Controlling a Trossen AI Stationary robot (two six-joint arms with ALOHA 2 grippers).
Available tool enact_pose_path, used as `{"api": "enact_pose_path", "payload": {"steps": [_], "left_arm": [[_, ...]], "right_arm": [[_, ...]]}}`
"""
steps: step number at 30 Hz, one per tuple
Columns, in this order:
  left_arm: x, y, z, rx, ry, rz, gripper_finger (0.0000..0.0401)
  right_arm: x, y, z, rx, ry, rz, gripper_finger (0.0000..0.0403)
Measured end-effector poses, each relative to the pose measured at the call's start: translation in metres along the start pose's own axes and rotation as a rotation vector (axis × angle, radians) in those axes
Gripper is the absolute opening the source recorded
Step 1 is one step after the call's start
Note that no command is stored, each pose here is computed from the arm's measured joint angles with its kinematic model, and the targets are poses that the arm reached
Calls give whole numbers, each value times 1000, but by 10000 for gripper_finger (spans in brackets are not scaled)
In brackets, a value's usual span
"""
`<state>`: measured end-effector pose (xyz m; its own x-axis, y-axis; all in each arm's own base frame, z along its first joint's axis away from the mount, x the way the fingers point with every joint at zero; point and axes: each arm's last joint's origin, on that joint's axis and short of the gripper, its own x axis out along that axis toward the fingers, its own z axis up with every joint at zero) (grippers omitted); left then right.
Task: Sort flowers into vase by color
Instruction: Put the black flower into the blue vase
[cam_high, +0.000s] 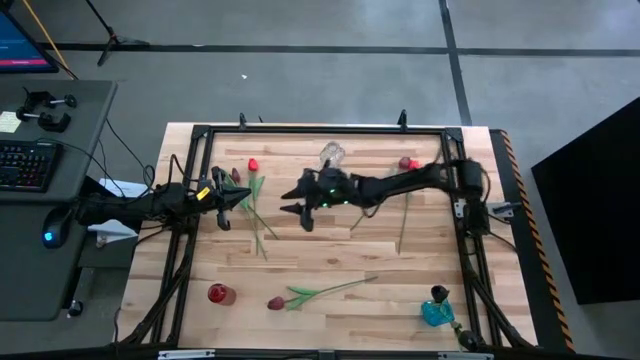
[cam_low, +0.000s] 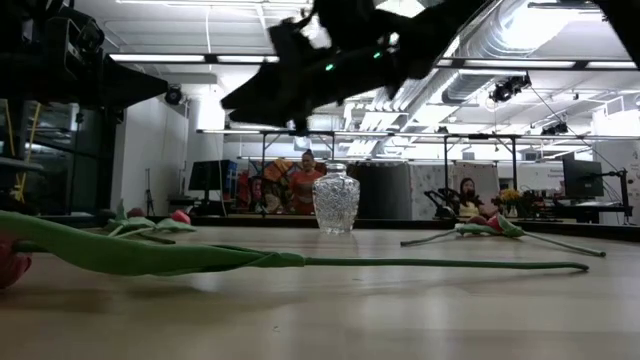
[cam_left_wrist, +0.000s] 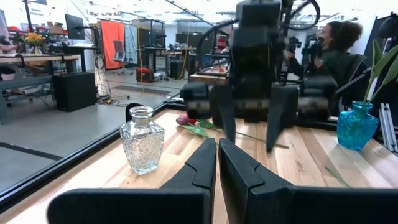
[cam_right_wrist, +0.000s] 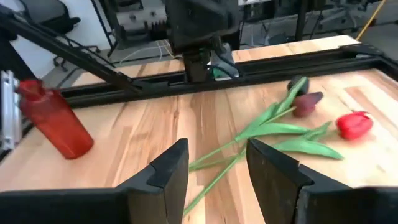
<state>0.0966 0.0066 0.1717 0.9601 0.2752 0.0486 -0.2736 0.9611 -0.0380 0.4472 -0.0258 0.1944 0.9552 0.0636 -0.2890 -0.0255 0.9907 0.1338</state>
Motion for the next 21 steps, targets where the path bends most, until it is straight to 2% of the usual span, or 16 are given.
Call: {"api": "enact_pose_path", "payload": {"steps": [7,16,21], "left_arm": [[0,0,0,0,0,0,8],[0,0,0,0,0,-1,8],[0,0,0,0,0,-1,8]], "right_arm": [[60,8,-21,-46,43,10,151],[115,8,-36,-167,151,-175,151],[124,5,-40,-127,208,-248,151]]}}
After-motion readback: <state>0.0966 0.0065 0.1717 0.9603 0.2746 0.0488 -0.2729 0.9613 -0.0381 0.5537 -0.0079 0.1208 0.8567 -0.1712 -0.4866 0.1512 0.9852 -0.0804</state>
